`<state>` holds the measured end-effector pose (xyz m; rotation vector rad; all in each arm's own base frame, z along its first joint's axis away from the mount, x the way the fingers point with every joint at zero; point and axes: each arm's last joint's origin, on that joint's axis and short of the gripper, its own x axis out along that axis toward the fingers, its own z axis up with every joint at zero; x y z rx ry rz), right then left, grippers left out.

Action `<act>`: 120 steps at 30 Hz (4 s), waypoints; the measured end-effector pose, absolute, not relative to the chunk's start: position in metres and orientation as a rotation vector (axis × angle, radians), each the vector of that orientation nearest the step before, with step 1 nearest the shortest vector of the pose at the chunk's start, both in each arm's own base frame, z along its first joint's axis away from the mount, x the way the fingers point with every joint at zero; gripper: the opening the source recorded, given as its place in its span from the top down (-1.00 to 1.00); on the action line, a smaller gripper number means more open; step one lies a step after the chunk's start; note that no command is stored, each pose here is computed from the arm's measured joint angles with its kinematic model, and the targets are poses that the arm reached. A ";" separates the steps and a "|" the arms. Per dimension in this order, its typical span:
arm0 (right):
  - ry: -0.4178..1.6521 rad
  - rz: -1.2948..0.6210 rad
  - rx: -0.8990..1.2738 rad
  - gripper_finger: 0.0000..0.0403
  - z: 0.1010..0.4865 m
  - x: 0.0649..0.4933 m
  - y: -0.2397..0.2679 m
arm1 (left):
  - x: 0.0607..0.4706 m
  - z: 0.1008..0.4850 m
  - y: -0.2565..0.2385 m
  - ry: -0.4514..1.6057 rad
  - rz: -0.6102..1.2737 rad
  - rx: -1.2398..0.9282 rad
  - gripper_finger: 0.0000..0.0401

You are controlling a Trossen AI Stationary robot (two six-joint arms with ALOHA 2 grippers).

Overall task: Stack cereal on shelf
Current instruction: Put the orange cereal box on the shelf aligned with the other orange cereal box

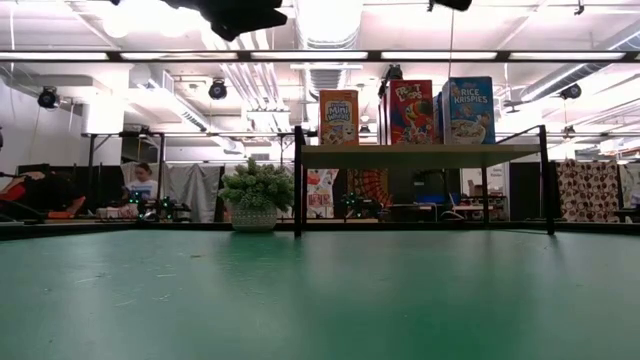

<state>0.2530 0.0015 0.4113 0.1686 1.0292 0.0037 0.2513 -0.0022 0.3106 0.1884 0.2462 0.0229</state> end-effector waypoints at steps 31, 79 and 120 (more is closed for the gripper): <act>1.583 -0.223 0.591 0.74 0.301 0.145 0.210 | 0.251 0.309 -0.016 0.221 -0.029 0.183 -0.11; 1.762 -0.043 0.119 0.11 0.248 0.153 0.251 | 0.250 0.309 -0.016 0.223 -0.025 0.153 -0.11; 1.022 -0.200 -0.178 0.23 0.319 0.337 0.051 | 0.285 0.276 -0.020 0.287 -0.127 0.128 -0.11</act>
